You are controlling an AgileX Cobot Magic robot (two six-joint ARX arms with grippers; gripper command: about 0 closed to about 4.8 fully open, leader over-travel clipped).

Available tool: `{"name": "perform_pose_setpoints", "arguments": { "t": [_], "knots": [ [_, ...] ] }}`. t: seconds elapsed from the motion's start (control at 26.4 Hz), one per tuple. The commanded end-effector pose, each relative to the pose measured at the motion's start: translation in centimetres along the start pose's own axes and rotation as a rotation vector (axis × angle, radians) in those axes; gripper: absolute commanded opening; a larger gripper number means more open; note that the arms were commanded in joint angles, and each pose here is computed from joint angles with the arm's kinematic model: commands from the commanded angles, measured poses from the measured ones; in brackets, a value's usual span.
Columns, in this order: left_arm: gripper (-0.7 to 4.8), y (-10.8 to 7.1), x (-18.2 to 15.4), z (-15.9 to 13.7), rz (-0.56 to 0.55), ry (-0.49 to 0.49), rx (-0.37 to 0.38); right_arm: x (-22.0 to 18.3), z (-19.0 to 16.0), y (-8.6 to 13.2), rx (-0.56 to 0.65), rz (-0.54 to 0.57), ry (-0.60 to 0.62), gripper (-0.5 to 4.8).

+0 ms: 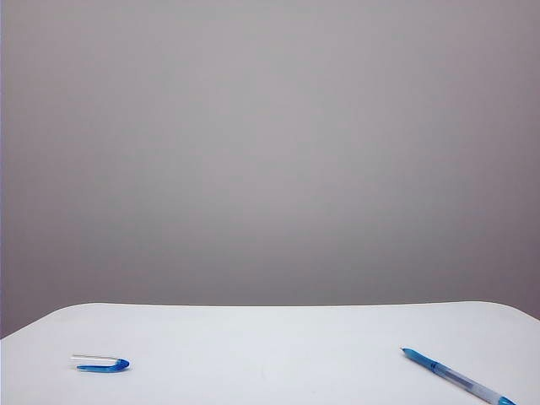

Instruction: Pick up the pen and remove the cap.

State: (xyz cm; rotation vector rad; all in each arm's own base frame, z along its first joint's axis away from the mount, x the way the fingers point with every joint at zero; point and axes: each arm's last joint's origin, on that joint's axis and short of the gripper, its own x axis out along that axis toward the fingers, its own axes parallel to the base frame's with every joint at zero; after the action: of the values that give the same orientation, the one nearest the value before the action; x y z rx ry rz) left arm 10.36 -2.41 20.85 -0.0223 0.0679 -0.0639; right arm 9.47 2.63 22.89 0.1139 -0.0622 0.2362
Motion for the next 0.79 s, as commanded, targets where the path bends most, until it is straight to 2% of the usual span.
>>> {"name": "perform_pose_setpoints", "arguments": {
  "t": [0.04, 0.08, 0.19, 0.34, 0.42, 0.57, 0.79],
  "knots": [
    [1.6, -0.1, 0.3, -1.0, -0.01, -0.041, -0.004, 0.3, -1.6, -0.1, 0.039, 0.006, -0.043, -0.01],
    [1.26, -0.1, 0.4, -1.6, -0.032, -0.035, -0.002, 0.4, -2.6, -0.2, 0.039, 0.01, -0.022, -0.01],
    [0.79, -0.3, 0.6, -2.4, -0.078, -0.018, 0.002, 0.5, -4.0, -0.3, 0.05, 0.02, 0.02, -0.01],
    [0.79, -0.4, 0.6, -2.8, -0.117, -0.006, -0.009, 0.5, -4.1, -0.1, 0.069, 0.094, 0.022, -0.01],
    [0.79, -0.4, 0.6, -2.7, -0.117, -0.01, -0.031, 0.4, -3.8, -0.1, 0.083, 0.099, -0.016, -0.01],
    [0.79, -0.3, 0.2, -2.9, -0.141, 0.001, -0.028, -0.6, -2.9, -0.2, 0.084, 0.08, -0.114, -0.01],
    [0.78, -0.1, -0.5, -3.1, -0.132, 0.002, -0.022, -0.8, -4.0, -0.7, 0.079, 0.019, -0.028, -0.01]
  ]
}}
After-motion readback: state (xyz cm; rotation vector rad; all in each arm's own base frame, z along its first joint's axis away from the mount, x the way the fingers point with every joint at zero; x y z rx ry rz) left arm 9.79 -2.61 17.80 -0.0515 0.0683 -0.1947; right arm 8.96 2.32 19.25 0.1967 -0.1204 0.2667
